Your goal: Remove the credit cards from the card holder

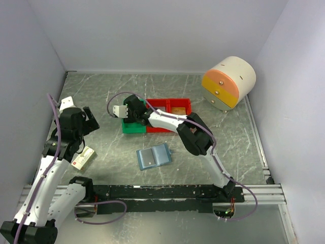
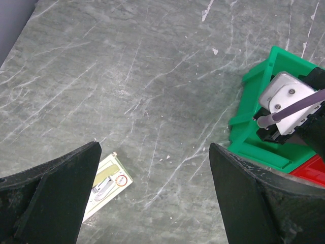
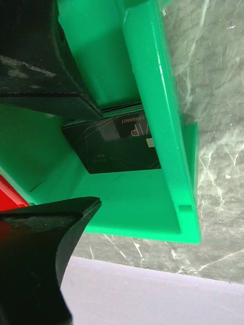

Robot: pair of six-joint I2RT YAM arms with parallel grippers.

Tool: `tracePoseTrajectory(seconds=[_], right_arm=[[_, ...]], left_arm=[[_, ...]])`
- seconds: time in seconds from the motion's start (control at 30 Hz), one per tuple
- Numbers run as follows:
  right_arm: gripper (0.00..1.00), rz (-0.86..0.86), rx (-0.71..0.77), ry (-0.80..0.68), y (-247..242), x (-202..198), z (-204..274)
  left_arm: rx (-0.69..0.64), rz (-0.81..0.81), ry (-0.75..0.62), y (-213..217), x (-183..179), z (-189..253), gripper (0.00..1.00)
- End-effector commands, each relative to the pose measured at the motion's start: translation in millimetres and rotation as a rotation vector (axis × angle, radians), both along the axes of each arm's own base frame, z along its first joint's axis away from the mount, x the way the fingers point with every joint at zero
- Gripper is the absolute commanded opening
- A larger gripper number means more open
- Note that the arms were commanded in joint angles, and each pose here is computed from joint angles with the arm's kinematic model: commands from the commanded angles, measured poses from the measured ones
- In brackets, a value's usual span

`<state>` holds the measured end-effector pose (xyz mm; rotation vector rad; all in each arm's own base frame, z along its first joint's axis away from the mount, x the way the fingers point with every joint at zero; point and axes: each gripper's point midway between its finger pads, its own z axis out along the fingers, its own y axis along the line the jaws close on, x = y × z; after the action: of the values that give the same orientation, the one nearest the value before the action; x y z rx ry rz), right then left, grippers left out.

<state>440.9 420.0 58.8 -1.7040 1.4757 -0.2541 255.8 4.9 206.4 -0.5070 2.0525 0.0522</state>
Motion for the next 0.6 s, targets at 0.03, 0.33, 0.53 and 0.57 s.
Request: tracePoseTrajectory(seconds=[0.03,0.33,0.53,0.57], right_arm=[[0.62,-0.007,0.043,-0.003,0.5,1.9,24.4],[0.64,-0.013,0.138,-0.014,7.1,1.1,51.3],[0.74,-0.061,0.399,-0.030,9.2,-10.4,120.3],[0.77,-0.088,0.456,-0.023,6.3,-12.4,128.8]], left_arm=[[-0.006,-0.007,-0.023,0.0,1.7,9.0,1.00],[-0.006,-0.004,-0.026,0.6,0.9,8.9,1.00],[-0.010,-0.019,-0.015,-2.1,1.8,6.4,1.00],[-0.010,-0.020,-0.014,-2.2,2.0,6.3,1.00]])
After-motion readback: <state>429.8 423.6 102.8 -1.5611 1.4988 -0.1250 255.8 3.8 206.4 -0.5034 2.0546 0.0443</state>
